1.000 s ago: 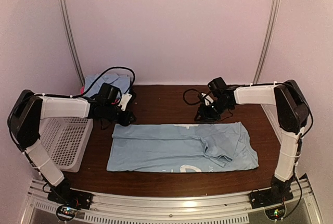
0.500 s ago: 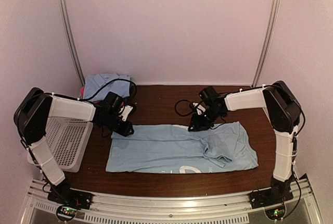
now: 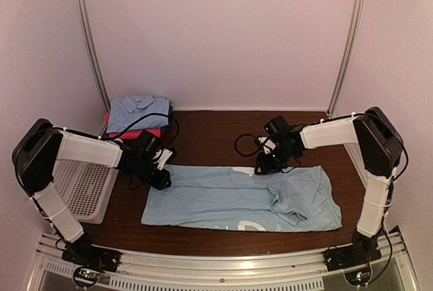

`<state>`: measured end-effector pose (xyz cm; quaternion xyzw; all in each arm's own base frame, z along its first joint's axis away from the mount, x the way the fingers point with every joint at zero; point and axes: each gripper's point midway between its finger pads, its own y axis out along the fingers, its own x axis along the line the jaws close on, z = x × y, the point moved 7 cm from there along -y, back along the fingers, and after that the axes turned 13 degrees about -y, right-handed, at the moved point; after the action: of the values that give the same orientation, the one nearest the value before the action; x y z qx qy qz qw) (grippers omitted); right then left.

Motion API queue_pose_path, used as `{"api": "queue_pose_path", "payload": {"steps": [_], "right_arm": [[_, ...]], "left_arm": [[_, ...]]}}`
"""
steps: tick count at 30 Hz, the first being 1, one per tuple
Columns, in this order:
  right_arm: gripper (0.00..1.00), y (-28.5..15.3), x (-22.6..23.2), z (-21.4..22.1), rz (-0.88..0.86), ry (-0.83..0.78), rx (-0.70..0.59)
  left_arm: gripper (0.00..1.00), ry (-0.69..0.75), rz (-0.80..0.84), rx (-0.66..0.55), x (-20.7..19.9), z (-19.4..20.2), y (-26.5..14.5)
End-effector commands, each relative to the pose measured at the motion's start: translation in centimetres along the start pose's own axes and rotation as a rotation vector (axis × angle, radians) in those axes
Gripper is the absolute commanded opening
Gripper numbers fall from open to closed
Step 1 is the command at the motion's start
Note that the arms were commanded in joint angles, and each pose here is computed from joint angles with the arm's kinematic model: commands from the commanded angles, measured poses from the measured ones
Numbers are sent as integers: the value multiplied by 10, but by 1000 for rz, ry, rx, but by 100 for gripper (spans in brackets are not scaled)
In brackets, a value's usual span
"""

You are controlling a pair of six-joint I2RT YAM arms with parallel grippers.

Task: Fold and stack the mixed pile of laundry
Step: Smooth out the rectangle-folded T-shirt at the center of the board.

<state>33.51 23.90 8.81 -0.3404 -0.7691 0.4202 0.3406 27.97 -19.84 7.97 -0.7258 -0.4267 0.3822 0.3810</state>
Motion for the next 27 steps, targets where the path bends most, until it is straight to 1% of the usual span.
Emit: {"api": "queue_pose_path", "payload": {"steps": [1,3,7,10,13,17,20,23,27], "right_arm": [[31,8,-46,18,193,32,78],[31,1,-48,13,201,11,72],[32,-28,-19,-2,110,-54,-33],[32,-39,-2,-4,84,-81,-45],[32,-39,1,1,85,-85,-25],[31,-32,-5,19,118,-52,47],[32,-39,-8,38,132,-13,59],[36,-60,-17,57,177,60,31],[40,-90,-38,71,255,153,-56]], "left_arm": [[22,7,-49,21,0,14,-14],[22,17,-39,0,-4,13,-21],[22,40,28,-92,-17,-2,-35],[22,48,56,-142,-26,-21,-39],[23,54,69,-170,-32,-37,-36],[26,76,56,-187,-38,-62,-26],[27,91,52,-195,-44,-82,-16],[27,104,43,-176,-46,-95,2],[26,115,19,-124,-44,-99,28]]}}
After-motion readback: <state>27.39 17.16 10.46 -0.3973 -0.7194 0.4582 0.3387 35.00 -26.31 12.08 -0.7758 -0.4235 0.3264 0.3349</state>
